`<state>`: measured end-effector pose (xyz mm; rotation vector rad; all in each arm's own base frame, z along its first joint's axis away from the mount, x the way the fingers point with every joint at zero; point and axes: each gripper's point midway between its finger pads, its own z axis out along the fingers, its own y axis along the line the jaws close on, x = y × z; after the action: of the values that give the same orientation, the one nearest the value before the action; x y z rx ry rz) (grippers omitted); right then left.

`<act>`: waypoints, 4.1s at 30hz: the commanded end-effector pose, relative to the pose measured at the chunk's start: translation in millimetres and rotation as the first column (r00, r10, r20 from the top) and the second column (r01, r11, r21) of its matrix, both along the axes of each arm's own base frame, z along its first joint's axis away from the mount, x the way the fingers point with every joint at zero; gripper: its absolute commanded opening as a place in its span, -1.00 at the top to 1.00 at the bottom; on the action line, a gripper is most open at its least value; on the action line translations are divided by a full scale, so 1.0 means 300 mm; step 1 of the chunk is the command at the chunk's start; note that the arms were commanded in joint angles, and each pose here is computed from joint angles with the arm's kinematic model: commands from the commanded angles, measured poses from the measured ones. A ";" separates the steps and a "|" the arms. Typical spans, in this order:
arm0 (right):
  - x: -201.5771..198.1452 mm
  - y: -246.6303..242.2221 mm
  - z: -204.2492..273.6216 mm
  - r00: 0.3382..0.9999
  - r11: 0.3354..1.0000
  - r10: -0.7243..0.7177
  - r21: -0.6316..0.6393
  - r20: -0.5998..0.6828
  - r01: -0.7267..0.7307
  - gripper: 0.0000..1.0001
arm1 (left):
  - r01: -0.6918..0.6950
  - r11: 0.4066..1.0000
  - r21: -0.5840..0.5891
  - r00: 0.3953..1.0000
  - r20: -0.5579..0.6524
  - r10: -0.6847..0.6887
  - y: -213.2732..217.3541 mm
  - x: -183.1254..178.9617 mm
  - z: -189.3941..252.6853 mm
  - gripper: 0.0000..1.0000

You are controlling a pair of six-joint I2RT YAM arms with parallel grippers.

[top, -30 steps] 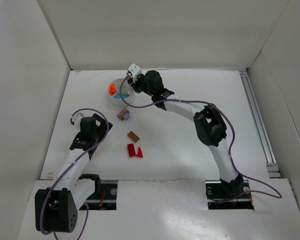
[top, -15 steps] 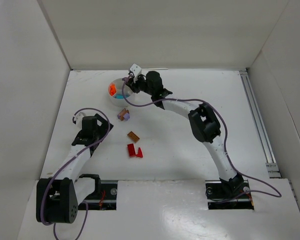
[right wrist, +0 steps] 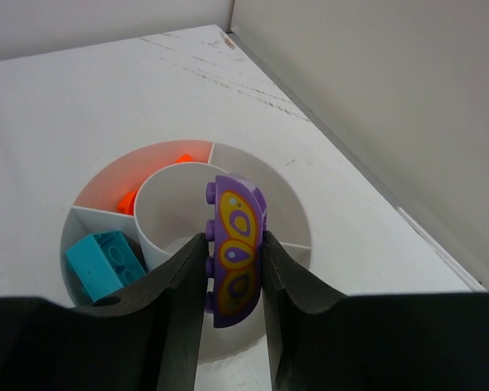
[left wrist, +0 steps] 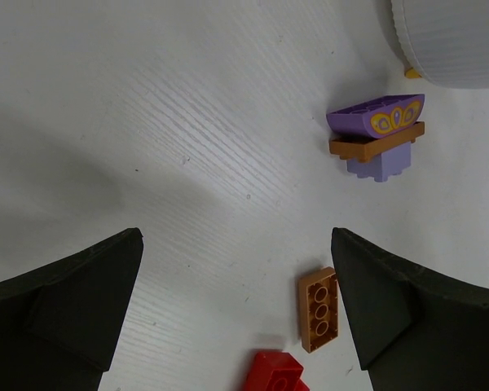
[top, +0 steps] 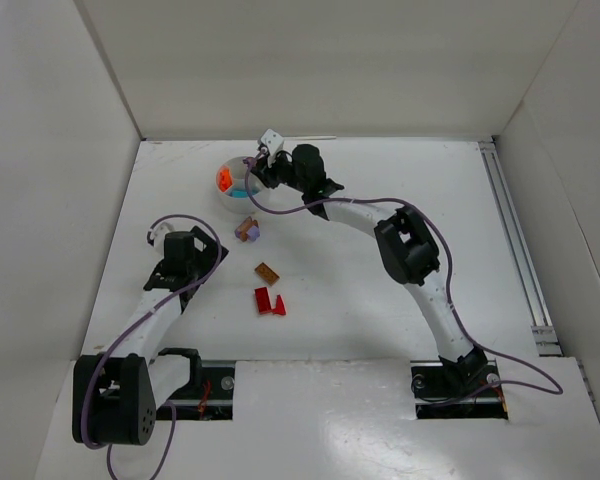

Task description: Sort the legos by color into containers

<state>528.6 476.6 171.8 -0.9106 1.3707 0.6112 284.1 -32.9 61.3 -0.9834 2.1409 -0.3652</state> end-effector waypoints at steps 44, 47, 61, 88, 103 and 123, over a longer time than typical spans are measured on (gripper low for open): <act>-0.397 -0.572 0.290 0.966 0.968 -0.251 0.008 0.067 0.251 -0.22 | -0.170 0.920 -0.354 0.985 -0.066 0.157 -0.178 0.337 -0.007 -0.57; -0.403 -0.577 0.290 0.966 0.968 -0.251 0.008 0.067 0.251 -0.24 | -0.167 0.905 -0.390 0.986 -0.092 0.143 -0.204 0.355 -0.018 -0.51; -0.383 -0.709 0.298 0.944 0.947 -0.319 0.007 0.078 0.320 -0.24 | -0.107 0.994 -0.036 0.990 -0.100 0.102 -0.206 0.429 -0.033 -0.37; -0.368 -0.749 0.231 0.947 0.947 -0.317 -0.039 0.049 0.319 -0.24 | 0.067 0.935 0.347 0.989 -0.146 -0.017 -0.260 0.435 -0.055 -0.32; -0.469 -0.734 0.212 0.977 0.975 -0.211 -0.055 0.037 0.213 -0.24 | 0.208 0.954 0.215 0.978 -0.041 -0.204 -0.356 0.396 0.078 -0.04; -0.919 -0.525 0.350 0.982 0.930 0.043 0.367 -0.185 0.029 -0.45 | 0.177 0.959 -0.223 0.739 0.673 0.020 -0.600 0.033 0.714 -0.04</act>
<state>253.1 301.7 219.2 -0.7358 1.4633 0.8128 287.8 -232.8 229.7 -0.5056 1.7334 -0.9281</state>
